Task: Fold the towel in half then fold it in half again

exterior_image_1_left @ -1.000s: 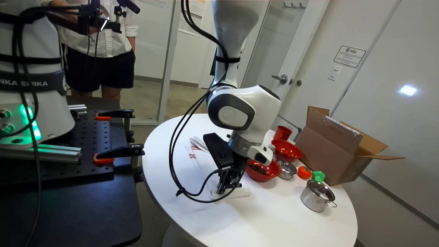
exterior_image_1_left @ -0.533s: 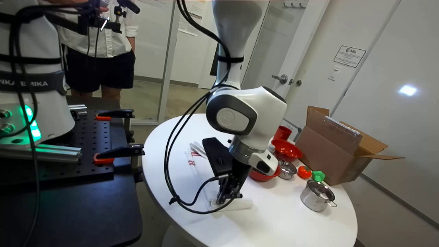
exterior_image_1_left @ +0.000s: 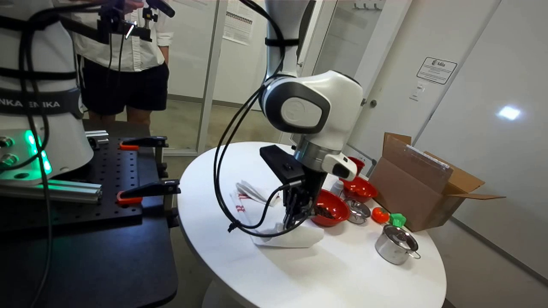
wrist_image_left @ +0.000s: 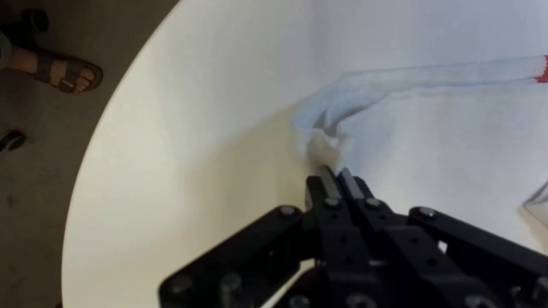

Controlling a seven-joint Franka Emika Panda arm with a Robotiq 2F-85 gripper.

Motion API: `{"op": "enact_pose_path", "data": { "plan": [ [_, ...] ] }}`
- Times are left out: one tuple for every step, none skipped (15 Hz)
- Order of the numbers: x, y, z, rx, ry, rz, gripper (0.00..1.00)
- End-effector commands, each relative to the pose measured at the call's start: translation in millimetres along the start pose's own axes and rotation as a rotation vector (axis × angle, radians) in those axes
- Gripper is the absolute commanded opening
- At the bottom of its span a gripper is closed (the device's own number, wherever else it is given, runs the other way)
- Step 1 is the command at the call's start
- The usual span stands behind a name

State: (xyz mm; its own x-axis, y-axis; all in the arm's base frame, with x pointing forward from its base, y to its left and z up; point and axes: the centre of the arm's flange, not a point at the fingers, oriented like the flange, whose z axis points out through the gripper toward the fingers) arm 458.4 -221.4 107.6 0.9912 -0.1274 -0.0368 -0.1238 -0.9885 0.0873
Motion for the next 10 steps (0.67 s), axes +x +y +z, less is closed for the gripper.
{"op": "enact_pose_path", "data": {
  "plan": [
    [-6.2, -5.2, -27.4, -0.001, 0.007, -0.031, 0.01],
    [-6.7, -8.2, -34.8, -0.013, 0.015, -0.041, 0.01],
    [-6.9, -9.6, -41.6, -0.022, 0.017, -0.042, 0.01],
    [-7.7, -10.9, -50.0, -0.034, 0.021, -0.045, 0.01],
    [-8.2, -11.8, -56.8, -0.045, 0.024, -0.053, 0.01],
    [-9.2, -12.6, -64.5, -0.059, 0.028, -0.062, 0.01],
    [-10.0, -12.2, -70.8, -0.074, 0.031, -0.069, 0.01],
    [-10.3, -10.0, -75.2, -0.085, 0.036, -0.079, 0.01],
    [-9.6, -4.8, -74.8, -0.091, 0.053, -0.104, 0.01],
    [-8.6, -0.6, -73.2, -0.102, 0.05, -0.117, 0.01]
  ]
}}
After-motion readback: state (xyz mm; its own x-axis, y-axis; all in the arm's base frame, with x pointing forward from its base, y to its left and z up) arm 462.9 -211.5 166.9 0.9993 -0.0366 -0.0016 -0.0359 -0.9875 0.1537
